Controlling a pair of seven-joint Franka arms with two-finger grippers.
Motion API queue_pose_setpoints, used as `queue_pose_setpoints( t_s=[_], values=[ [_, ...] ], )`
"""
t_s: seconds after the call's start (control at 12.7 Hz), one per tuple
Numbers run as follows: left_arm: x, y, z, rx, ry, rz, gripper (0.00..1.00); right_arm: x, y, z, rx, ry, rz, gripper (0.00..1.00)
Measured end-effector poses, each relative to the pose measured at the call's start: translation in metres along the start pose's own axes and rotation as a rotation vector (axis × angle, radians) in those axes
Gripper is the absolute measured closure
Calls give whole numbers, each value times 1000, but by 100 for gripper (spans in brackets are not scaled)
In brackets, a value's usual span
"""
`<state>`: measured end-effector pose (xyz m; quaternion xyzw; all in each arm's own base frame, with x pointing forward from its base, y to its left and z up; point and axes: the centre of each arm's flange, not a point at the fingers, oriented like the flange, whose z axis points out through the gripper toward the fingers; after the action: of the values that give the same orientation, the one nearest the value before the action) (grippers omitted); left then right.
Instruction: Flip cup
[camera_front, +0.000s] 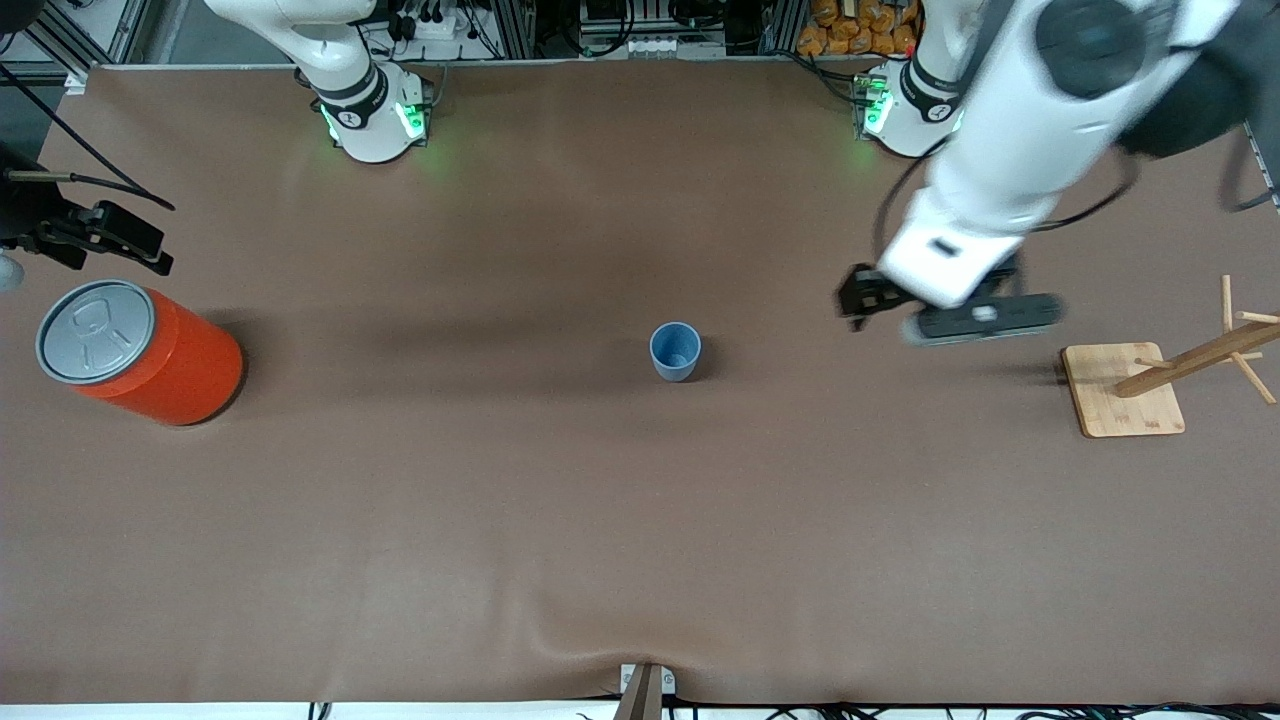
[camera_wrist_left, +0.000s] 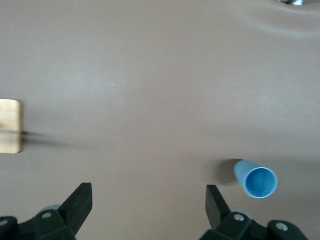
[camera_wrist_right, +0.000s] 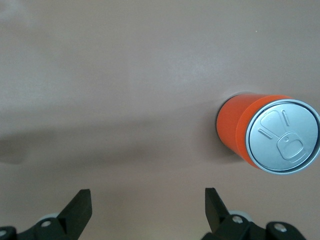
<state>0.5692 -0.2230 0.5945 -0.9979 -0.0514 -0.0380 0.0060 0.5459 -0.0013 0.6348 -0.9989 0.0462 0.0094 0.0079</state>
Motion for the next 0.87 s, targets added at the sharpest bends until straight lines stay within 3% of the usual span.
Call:
queue_pose_setpoints(
  t_s=[0.47,0.87],
  values=[
    [14,-98,-34,0,22,42,0,-1,1,1,-1,-12,1,0],
    [-7,-104,-63,-28,12,43,0,-2,1,2,-2,-18,2,0]
  ],
)
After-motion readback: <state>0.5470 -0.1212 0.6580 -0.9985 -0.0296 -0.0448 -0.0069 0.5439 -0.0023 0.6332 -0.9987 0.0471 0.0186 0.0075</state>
